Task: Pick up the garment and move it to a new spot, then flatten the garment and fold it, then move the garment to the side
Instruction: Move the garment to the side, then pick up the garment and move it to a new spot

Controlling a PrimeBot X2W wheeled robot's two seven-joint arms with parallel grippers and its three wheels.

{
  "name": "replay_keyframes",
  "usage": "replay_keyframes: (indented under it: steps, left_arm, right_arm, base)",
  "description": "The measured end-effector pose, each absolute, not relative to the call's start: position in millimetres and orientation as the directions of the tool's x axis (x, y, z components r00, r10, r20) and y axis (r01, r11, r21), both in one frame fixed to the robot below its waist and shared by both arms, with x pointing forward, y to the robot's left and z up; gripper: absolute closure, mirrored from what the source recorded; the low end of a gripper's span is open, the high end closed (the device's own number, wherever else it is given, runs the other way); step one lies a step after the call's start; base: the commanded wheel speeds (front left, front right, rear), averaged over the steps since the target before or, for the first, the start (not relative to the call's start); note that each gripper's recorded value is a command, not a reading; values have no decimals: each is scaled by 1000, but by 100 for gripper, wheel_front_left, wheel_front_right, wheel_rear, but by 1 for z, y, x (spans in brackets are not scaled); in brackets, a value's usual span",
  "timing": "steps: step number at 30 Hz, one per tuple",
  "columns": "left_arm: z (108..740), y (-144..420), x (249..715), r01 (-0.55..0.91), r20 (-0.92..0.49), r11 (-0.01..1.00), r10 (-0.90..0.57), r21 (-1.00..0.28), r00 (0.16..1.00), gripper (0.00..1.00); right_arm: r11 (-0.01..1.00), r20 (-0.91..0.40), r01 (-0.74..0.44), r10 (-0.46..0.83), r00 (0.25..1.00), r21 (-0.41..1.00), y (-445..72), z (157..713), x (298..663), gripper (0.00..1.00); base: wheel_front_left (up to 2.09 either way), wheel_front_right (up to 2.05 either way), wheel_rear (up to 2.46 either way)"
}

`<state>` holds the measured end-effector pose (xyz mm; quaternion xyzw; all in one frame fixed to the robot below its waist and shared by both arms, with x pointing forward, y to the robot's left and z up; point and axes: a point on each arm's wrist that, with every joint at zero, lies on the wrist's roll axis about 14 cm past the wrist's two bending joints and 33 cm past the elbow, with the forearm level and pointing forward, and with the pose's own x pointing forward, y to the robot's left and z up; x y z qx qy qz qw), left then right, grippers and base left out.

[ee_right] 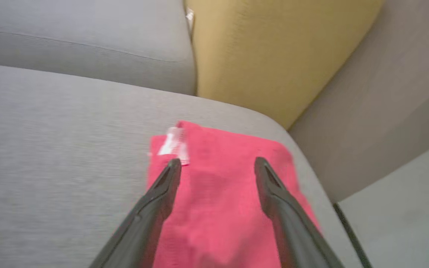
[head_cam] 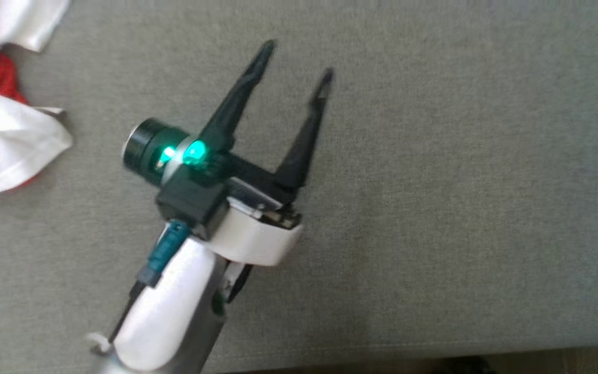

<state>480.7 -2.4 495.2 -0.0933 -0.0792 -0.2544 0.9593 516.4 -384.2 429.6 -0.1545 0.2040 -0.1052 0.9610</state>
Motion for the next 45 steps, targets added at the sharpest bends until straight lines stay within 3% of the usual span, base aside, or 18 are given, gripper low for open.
replay_keyframes:
  steps: [8, 20, 25, 31, 38, 45]
  left_arm:
    - [491, 51, 443, 340, 94, 933, -331, -115, 939, 0]
    - [496, 132, 378, 89, 45, 988, -84, -123, 995, 0]
    - [487, 146, 339, 49, 14, 993, -48, -106, 999, 0]
    - [498, 168, 314, -16, 57, 994, 22, -107, 998, 0]
    - [510, 168, 299, 8, 100, 993, 3, -116, 995, 0]
    - [508, 168, 288, 10, 101, 995, 0, -95, 995, 0]
  right_arm:
    - [994, -317, -52, 19, 948, -96, -253, 427, 502, 0]
    - [970, -161, -171, 199, 967, 171, -142, 439, 434, 0]
    - [961, -131, -174, 205, 970, 216, -131, 446, 399, 0]
    - [957, 12, -217, 219, 976, 194, -123, 487, 373, 0]
    - [971, -46, -202, 209, 977, 130, -129, 466, 337, 0]
    - [972, -22, -180, 186, 982, 149, -134, 472, 332, 0]
  base:
    - [0, 0, 0]
    - [0, 0, 0]
    - [0, 0, 0]
    - [0, 0, 0]
    - [0, 0, 0]
    - [0, 0, 0]
